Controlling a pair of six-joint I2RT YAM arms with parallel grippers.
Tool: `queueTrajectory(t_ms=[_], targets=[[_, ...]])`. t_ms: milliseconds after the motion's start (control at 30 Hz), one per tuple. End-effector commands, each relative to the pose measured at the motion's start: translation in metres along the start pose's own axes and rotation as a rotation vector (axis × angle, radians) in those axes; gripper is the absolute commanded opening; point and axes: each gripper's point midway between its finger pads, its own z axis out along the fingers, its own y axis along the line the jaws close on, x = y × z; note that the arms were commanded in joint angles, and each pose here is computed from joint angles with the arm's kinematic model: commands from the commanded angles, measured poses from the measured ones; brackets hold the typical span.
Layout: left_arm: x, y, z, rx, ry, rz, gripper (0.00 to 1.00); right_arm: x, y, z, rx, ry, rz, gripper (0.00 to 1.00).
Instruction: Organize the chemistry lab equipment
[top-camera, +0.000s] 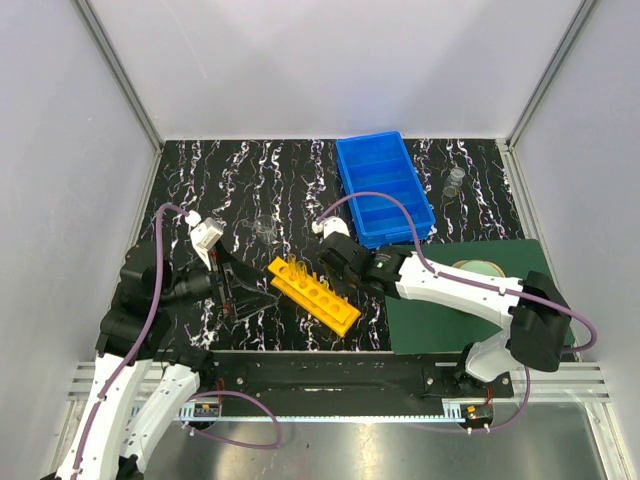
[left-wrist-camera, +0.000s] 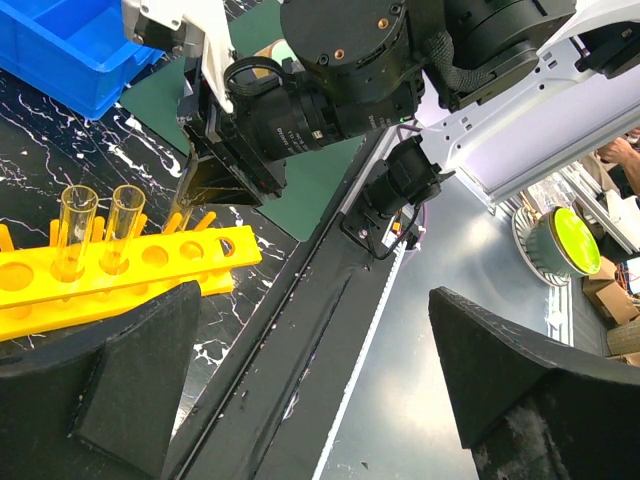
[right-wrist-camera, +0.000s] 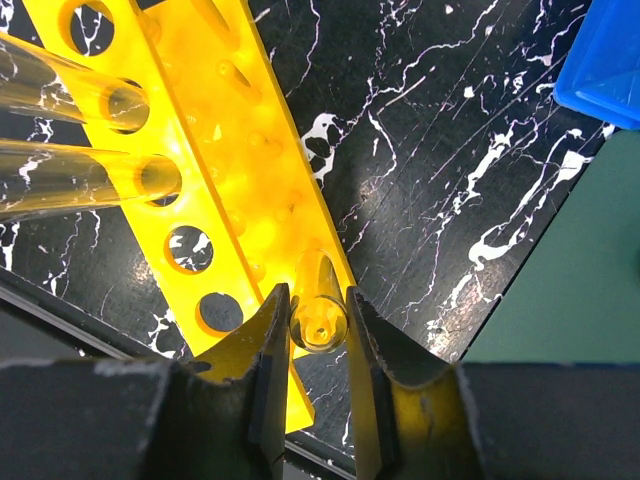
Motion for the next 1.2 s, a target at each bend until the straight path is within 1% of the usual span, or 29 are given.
queueTrajectory(t_ms=[0, 267, 500, 600, 633, 700, 733, 800, 833, 933, 967, 1067, 1167], targets=[[-0.004, 0.002, 0.001, -0.003, -0.014, 0.034, 0.99, -0.002, 0.000, 0.006, 0.006, -0.031, 0.028, 0.00], [-0.004, 0.001, 0.001, -0.001, -0.017, 0.037, 0.99, 0.009, 0.001, 0.012, 0.002, -0.026, 0.042, 0.00], [-0.003, 0.000, 0.000, 0.001, -0.016, 0.036, 0.99, 0.011, 0.001, 0.016, -0.004, -0.053, 0.065, 0.00], [-0.003, 0.000, 0.000, 0.001, -0.017, 0.037, 0.99, 0.013, 0.002, 0.018, -0.001, -0.050, 0.065, 0.11], [-0.003, 0.000, 0.001, 0.004, -0.016, 0.037, 0.99, 0.013, 0.002, 0.019, -0.001, -0.050, 0.064, 0.17], [-0.003, -0.001, 0.000, 0.003, -0.018, 0.041, 0.99, 0.012, 0.003, 0.018, -0.002, -0.053, 0.065, 0.26], [-0.003, 0.000, 0.000, 0.003, -0.017, 0.040, 0.99, 0.012, 0.003, 0.018, -0.004, -0.055, 0.065, 0.33], [-0.002, 0.000, 0.001, 0.003, -0.014, 0.036, 0.99, 0.011, 0.004, 0.017, -0.005, -0.058, 0.065, 0.39], [-0.002, 0.001, 0.001, 0.002, -0.015, 0.036, 0.99, 0.011, 0.004, 0.016, -0.007, -0.058, 0.067, 0.45], [-0.002, 0.000, 0.001, 0.005, -0.013, 0.038, 0.99, 0.008, 0.005, 0.014, -0.010, -0.067, 0.070, 0.54], [-0.002, 0.001, 0.001, 0.003, -0.013, 0.037, 0.99, 0.008, 0.006, 0.013, -0.012, -0.068, 0.068, 0.59], [-0.002, 0.000, 0.000, 0.003, -0.015, 0.039, 0.99, 0.004, 0.008, 0.010, -0.019, -0.078, 0.072, 0.66], [-0.003, 0.001, 0.001, -0.001, -0.016, 0.039, 0.99, 0.001, 0.008, 0.006, -0.021, -0.084, 0.075, 0.68]])
